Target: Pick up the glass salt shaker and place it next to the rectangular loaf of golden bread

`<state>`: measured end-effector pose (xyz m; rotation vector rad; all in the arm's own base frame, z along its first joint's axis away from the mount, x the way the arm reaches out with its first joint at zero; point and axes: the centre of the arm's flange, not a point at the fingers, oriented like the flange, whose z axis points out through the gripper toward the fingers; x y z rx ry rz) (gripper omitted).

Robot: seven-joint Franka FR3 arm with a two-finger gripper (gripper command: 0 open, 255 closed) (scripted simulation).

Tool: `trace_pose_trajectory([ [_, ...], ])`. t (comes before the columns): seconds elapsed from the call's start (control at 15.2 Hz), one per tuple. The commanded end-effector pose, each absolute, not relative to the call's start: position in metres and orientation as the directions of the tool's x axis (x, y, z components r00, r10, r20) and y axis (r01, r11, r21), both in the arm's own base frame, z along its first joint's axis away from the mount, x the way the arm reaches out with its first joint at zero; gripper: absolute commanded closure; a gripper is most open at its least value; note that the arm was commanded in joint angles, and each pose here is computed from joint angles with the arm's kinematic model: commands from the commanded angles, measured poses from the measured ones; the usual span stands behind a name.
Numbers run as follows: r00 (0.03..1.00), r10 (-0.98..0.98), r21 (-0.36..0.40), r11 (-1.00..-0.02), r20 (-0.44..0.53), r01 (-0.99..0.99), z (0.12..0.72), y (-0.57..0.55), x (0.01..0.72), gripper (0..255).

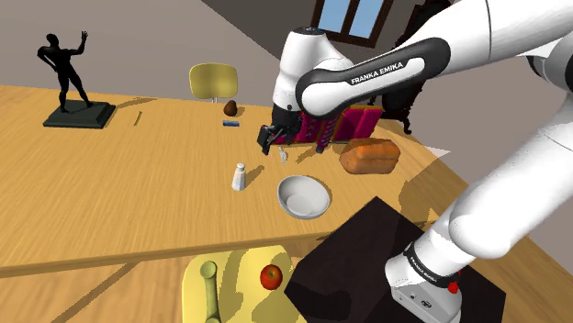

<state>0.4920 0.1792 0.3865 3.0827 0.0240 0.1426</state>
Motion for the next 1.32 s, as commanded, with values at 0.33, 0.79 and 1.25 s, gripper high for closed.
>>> trace_pose_trajectory([
  [0.33, 0.994, -0.003, 0.068, -0.998, 0.109, -0.011, 0.325, 0.212, 0.551, 0],
  [0.79, 0.992, -0.018, 0.077, -0.997, 0.122, -0.028, 0.275, 0.236, 0.596, 0],
  [1.25, 0.992, -0.018, 0.077, -0.997, 0.122, -0.028, 0.24, 0.234, 0.6, 0],
])
